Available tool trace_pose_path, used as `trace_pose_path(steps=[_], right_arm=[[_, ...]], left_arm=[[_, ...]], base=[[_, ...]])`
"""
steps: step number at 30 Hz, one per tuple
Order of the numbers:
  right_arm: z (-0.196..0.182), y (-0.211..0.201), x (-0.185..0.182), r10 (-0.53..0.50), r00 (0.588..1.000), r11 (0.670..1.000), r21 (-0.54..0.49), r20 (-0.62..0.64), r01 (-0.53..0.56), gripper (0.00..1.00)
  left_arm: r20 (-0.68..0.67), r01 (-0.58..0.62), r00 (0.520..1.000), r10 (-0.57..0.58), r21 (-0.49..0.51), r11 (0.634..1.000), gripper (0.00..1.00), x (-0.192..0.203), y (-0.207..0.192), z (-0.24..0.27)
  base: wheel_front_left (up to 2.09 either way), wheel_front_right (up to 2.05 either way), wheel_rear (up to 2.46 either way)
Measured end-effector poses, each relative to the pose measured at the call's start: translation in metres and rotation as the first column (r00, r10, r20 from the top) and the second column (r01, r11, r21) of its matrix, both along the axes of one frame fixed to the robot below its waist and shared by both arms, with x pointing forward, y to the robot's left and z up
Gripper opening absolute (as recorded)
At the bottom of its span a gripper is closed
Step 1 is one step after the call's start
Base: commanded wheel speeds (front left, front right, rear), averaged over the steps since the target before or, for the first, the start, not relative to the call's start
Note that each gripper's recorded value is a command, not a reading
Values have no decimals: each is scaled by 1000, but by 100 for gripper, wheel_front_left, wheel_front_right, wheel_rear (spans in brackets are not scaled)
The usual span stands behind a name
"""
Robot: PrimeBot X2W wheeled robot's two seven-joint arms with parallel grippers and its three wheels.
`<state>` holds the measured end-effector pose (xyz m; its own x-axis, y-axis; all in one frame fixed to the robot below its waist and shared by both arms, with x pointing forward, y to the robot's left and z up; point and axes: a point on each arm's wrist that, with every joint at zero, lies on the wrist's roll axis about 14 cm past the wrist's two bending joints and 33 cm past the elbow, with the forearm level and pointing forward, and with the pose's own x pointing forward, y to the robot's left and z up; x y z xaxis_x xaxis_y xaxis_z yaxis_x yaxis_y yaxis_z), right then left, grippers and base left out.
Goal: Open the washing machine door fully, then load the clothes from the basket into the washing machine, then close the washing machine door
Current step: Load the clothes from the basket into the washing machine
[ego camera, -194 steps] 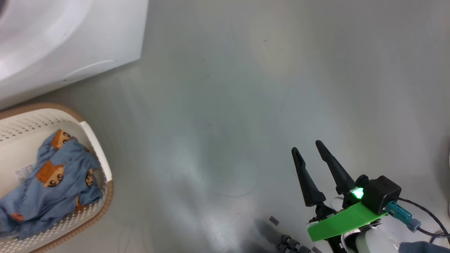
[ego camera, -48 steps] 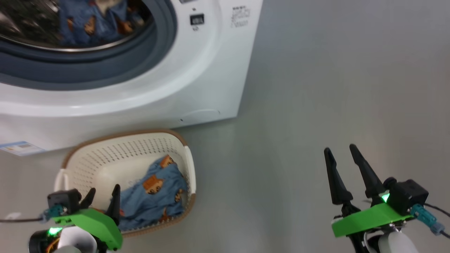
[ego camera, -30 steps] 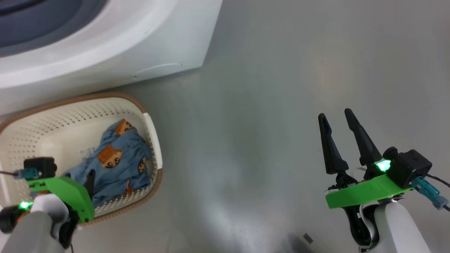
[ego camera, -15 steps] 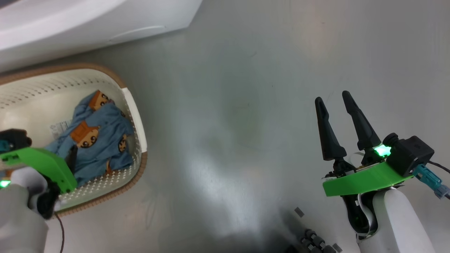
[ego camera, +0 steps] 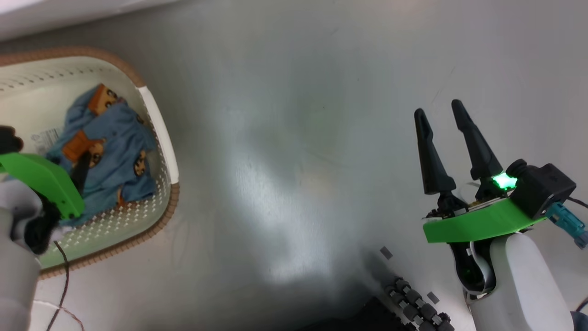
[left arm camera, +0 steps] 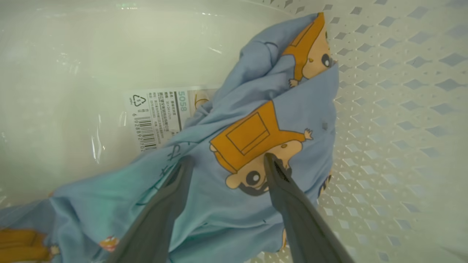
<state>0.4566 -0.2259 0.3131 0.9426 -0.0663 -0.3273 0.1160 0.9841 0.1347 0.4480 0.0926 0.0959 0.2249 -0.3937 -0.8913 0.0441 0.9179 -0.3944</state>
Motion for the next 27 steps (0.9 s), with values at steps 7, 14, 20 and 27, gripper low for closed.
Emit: trace_pose_path(steps=[7,14,20,27], right_arm=[[-11,-1,4,4,1000,1000,-9,-13,-4,100],[-20,-8,1,-8,999,1000,-27,-35,7,100],[-22,-12,0,-15,999,999,-37,-42,14,100],[-25,-17,-1,-24,999,998,-58,-46,21,100]], left_arm=[[-5,0,1000,0,-19,1000,100,4,-5,-14],[18,25,1000,-25,-8,1000,100,6,-8,-27],[21,48,999,-49,14,999,86,0,-7,-37],[53,60,997,-61,29,998,0,4,-10,-44]], base=[[0,0,0],[0,0,0],[0,0,0],[0,0,0]])
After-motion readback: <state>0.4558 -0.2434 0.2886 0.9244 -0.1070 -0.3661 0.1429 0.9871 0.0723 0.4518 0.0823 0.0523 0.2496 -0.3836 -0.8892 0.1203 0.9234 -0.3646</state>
